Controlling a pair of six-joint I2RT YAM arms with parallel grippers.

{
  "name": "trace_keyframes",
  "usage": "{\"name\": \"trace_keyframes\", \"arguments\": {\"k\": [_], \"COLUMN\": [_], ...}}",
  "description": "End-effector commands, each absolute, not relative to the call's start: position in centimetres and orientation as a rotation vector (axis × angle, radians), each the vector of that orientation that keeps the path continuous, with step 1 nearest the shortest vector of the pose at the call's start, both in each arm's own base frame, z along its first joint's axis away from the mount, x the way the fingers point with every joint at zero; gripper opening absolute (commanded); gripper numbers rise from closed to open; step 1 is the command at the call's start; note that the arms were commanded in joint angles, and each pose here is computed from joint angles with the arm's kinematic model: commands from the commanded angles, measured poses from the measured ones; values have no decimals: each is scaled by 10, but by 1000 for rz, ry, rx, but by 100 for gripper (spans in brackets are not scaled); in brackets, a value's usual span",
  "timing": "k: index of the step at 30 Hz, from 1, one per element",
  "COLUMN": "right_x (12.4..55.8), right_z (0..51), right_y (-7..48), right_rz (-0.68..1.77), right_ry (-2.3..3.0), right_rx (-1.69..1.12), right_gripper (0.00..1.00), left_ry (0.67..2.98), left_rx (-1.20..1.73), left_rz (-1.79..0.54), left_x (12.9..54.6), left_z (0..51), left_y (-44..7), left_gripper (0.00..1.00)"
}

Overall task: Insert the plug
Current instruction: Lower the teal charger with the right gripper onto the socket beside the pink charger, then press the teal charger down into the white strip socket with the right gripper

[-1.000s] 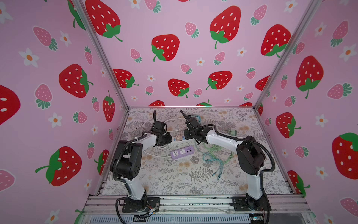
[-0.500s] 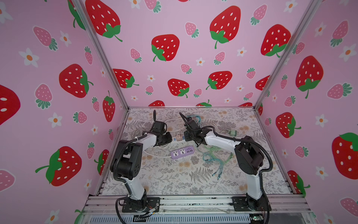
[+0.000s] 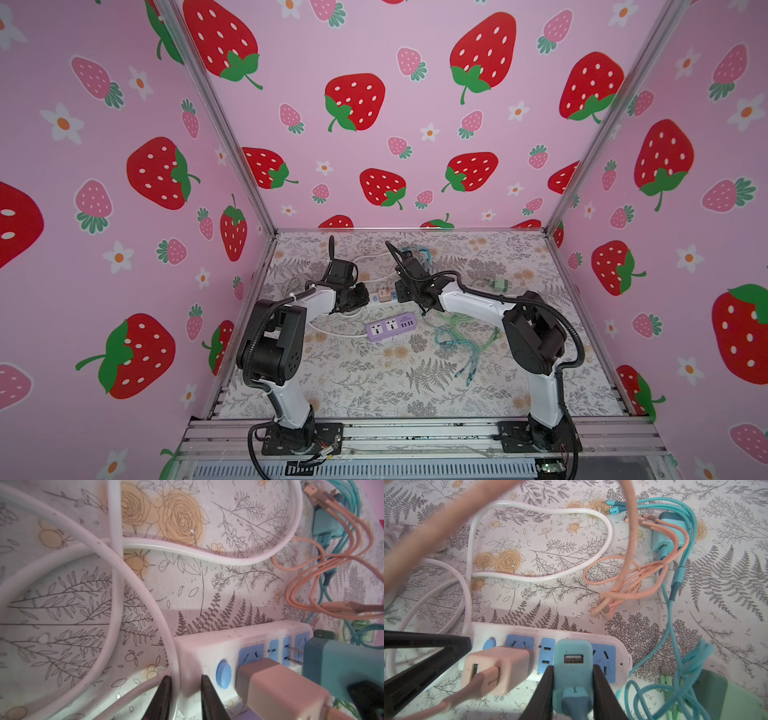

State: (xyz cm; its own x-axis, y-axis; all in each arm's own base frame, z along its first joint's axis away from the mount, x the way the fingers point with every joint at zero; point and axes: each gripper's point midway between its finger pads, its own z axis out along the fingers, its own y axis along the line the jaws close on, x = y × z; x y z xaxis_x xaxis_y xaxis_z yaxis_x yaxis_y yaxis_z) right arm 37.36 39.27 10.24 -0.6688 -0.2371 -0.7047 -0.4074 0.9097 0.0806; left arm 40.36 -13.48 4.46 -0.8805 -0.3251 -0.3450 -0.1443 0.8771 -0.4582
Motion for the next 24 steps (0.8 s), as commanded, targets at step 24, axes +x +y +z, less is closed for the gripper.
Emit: {"name": "trace_keyframes", "arguments": {"k": [24], "right_x": [372], "right_z": [50], "right_y": [388], "right_rz": [148], "right_ry": [2433], "right_rx": [-528], "right_gripper": [11], "left_ry": [2659], "left_rx": [-335], "left_rz": [-624], "left_x": [398], "left_z": [38], "left_y": [-141], "left_gripper": [27]}}
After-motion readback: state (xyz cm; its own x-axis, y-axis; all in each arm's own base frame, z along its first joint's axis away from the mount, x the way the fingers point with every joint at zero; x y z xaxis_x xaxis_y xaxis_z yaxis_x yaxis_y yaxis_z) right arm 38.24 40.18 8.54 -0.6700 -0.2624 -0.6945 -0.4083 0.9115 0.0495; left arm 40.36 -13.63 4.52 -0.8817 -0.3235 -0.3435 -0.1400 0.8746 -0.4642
